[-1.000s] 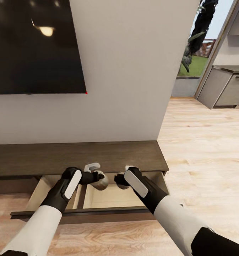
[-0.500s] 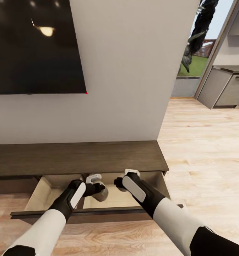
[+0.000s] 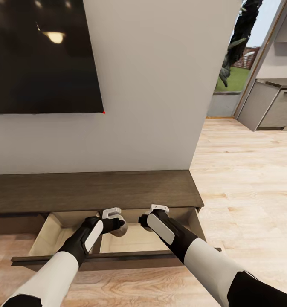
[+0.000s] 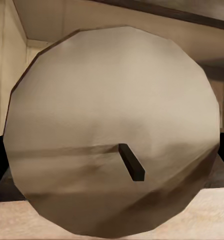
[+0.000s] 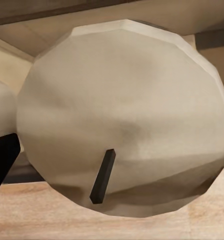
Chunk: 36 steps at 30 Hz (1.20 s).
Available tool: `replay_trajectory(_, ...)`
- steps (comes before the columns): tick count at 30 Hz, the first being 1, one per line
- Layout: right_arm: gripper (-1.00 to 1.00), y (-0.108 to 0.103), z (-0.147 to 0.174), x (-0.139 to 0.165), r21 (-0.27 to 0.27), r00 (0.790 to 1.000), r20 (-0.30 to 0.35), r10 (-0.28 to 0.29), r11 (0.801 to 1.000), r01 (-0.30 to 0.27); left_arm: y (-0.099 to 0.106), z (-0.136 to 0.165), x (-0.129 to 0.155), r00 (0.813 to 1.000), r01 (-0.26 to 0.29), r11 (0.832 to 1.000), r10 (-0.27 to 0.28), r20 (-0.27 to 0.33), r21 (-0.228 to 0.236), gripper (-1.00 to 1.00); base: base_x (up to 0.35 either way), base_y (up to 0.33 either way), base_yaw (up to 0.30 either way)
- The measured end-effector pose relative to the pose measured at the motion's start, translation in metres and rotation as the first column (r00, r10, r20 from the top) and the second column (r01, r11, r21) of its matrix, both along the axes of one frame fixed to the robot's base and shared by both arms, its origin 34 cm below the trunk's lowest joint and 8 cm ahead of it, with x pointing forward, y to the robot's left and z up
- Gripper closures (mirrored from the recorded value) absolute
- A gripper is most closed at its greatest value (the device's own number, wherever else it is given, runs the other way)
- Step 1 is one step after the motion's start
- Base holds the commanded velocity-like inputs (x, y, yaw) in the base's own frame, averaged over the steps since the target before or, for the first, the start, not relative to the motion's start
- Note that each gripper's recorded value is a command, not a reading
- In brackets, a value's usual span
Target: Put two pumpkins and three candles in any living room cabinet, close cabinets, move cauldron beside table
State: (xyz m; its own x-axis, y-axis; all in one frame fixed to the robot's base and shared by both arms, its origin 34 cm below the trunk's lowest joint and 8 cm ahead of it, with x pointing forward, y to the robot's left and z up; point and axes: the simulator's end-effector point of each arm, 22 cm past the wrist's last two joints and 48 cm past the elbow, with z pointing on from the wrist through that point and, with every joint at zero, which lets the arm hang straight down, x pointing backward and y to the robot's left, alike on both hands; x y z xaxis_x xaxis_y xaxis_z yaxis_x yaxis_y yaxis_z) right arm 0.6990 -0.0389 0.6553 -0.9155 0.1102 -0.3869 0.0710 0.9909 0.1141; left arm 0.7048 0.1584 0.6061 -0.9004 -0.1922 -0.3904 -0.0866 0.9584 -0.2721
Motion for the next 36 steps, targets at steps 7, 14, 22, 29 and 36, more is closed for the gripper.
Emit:
replay_trajectory(7,1.00,0.000,-0.001,-0.002,-0.003,1.000,-0.011,0.009,1.000,-0.009,0.001,-0.005,-0.002,1.000,0.011,1.000,-0.012,0.012,0.029,1.00,0.087,0.003,0.000)
replay_trajectory(14,1.00,0.003,-0.004,-0.009,0.008,0.999,-0.044,0.022,1.000,-0.021,0.000,-0.006,-0.003,1.000,0.012,0.999,-0.012,0.013,0.030,1.00,0.118,0.000,0.000)
replay_trajectory(22,1.00,0.003,-0.008,-0.015,0.006,0.997,-0.069,0.033,0.999,-0.033,-0.003,-0.006,-0.003,1.000,0.015,0.999,-0.016,0.013,0.029,1.00,0.021,0.000,0.000)
replay_trajectory(29,1.00,-0.012,-0.042,-0.031,-0.015,0.991,-0.132,0.031,0.999,-0.033,-0.003,-0.018,-0.003,1.000,0.015,1.000,-0.015,0.013,0.028,1.00,0.000,0.000,0.000)
replay_trajectory(36,1.00,-0.016,-0.059,-0.033,-0.020,0.990,-0.139,0.023,0.999,-0.026,-0.003,-0.030,-0.004,1.000,0.014,1.000,-0.014,0.014,0.027,1.00,0.000,0.000,0.000)
